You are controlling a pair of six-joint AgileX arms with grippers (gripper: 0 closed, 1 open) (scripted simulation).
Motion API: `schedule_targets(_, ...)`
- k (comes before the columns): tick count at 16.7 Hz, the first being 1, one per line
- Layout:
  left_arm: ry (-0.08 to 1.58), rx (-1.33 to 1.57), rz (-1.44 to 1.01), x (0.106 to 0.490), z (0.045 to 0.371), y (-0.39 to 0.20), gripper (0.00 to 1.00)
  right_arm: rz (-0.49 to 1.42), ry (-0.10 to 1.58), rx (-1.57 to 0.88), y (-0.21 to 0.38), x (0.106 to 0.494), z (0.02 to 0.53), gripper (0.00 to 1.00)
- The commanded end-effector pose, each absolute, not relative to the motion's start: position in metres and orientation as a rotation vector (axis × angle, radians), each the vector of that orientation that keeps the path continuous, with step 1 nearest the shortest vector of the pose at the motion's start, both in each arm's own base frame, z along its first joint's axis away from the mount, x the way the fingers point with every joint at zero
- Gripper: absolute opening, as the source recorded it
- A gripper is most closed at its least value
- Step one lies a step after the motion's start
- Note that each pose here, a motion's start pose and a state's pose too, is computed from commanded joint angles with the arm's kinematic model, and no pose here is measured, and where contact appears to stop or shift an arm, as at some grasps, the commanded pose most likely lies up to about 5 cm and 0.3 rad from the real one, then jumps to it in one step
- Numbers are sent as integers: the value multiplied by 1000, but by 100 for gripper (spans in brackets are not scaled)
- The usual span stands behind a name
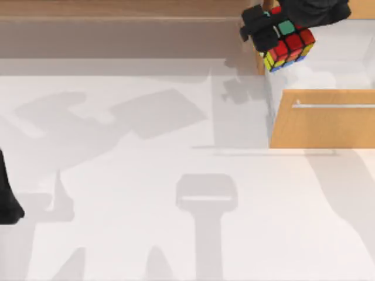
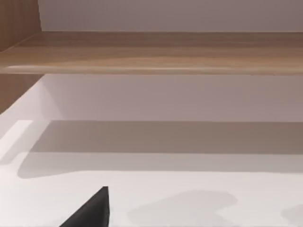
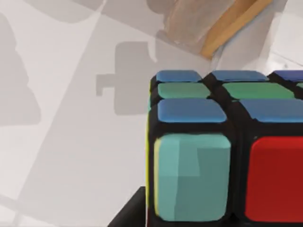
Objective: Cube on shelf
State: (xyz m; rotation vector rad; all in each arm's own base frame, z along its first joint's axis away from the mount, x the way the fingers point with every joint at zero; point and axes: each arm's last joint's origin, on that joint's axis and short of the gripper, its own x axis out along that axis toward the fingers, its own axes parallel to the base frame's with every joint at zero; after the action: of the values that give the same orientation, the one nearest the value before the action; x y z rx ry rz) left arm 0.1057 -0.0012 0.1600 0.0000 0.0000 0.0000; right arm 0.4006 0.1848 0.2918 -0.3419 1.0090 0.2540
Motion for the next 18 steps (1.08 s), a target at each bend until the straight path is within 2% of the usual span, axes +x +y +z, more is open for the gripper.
schedule_targets(8, 0, 0, 0, 106, 160, -1, 100, 299, 578, -373, 275, 372, 252, 0)
schedule_targets(18, 0, 0, 0, 106, 160, -1, 100, 130, 74, -146, 322, 359, 191, 0)
